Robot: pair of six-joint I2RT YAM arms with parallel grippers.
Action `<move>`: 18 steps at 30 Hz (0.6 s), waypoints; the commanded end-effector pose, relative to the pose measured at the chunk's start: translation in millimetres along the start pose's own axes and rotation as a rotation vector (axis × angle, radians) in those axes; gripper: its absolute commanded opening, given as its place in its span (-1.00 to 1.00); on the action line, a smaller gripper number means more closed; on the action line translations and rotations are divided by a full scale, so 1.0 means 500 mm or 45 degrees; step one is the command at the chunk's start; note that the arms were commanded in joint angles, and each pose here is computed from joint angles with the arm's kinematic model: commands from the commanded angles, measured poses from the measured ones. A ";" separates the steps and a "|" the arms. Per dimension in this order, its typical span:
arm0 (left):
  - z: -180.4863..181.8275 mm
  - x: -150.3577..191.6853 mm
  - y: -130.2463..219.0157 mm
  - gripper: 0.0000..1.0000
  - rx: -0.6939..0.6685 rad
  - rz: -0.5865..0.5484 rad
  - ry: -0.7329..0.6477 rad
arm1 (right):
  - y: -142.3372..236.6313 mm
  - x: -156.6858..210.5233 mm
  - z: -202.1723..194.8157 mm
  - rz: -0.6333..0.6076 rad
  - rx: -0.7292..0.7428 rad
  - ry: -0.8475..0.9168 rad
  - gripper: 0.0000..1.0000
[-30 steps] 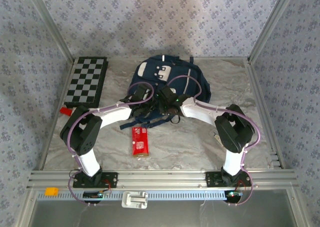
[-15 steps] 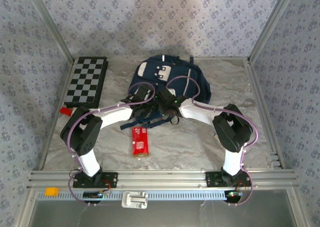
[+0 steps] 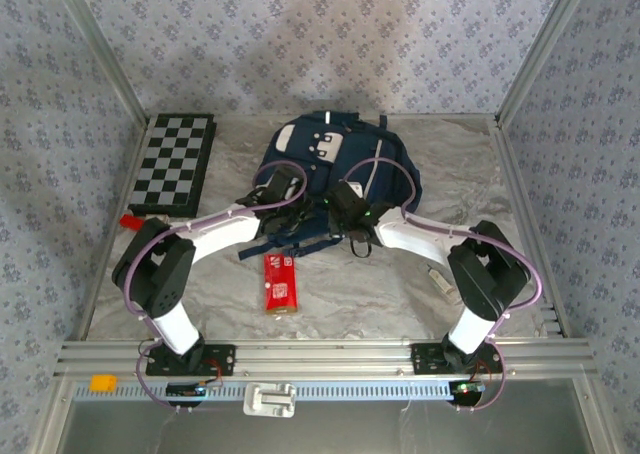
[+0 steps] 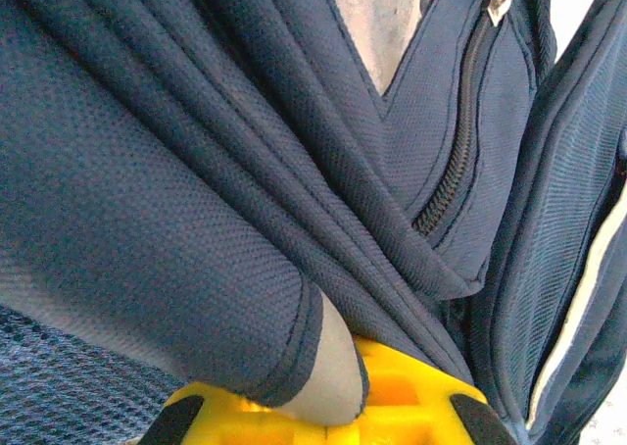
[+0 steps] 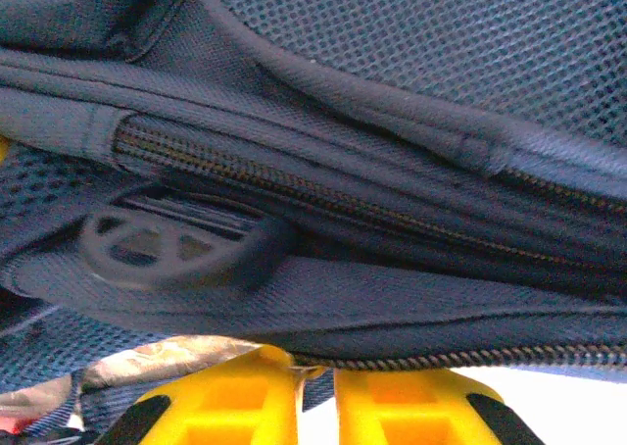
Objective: Pack the student bag
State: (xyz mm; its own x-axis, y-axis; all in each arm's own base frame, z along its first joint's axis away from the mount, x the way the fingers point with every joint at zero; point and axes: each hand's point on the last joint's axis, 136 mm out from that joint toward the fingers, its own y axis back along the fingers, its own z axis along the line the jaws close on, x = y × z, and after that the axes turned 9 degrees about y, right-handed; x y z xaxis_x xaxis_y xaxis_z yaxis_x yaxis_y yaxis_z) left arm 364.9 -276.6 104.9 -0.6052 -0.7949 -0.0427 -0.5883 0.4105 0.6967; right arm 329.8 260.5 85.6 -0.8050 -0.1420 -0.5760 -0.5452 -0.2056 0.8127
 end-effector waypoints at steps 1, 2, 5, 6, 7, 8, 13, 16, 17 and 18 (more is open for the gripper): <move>-0.068 -0.003 0.043 -1.00 0.148 0.018 -0.013 | -0.013 0.015 -0.007 0.047 -0.005 0.056 -0.66; -0.071 -0.001 0.041 -1.00 0.154 0.024 -0.011 | -0.018 0.006 0.001 0.040 -0.021 0.060 -0.61; -0.076 -0.001 0.042 -1.00 0.157 0.025 -0.012 | -0.033 -0.013 0.006 0.028 -0.019 0.047 -0.54; -0.077 -0.001 0.043 -1.00 0.160 0.023 -0.014 | -0.037 -0.018 0.005 0.021 -0.010 0.040 -0.53; -0.079 -0.001 0.045 -1.00 0.163 0.023 -0.018 | -0.041 -0.026 0.005 0.009 -0.006 0.035 -0.48; -0.080 -0.002 0.045 -1.00 0.164 0.022 -0.017 | -0.045 -0.032 0.002 -0.002 0.012 0.034 -0.43; -0.076 -0.003 0.044 -1.00 0.157 0.018 -0.020 | -0.054 -0.051 -0.007 -0.045 0.072 0.037 -0.46; -0.079 -0.002 0.046 -1.00 0.163 0.022 -0.025 | -0.048 -0.075 0.003 -0.083 0.069 0.071 -0.56; -0.077 -0.002 0.045 -1.00 0.159 0.019 -0.025 | -0.044 -0.079 0.004 -0.090 0.081 0.086 -0.61; -0.077 -0.004 0.045 -1.00 0.159 0.016 -0.028 | -0.042 -0.077 0.001 -0.088 0.102 0.100 -0.65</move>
State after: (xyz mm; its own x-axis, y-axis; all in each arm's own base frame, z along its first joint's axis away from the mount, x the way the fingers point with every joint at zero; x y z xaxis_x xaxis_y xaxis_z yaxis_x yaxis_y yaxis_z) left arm 368.3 -268.9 103.4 -0.5969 -0.8002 -0.0576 -0.5938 0.3923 0.7024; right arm 351.1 269.2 72.4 -0.8000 -0.2012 -0.5653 -0.5382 -0.1760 0.8242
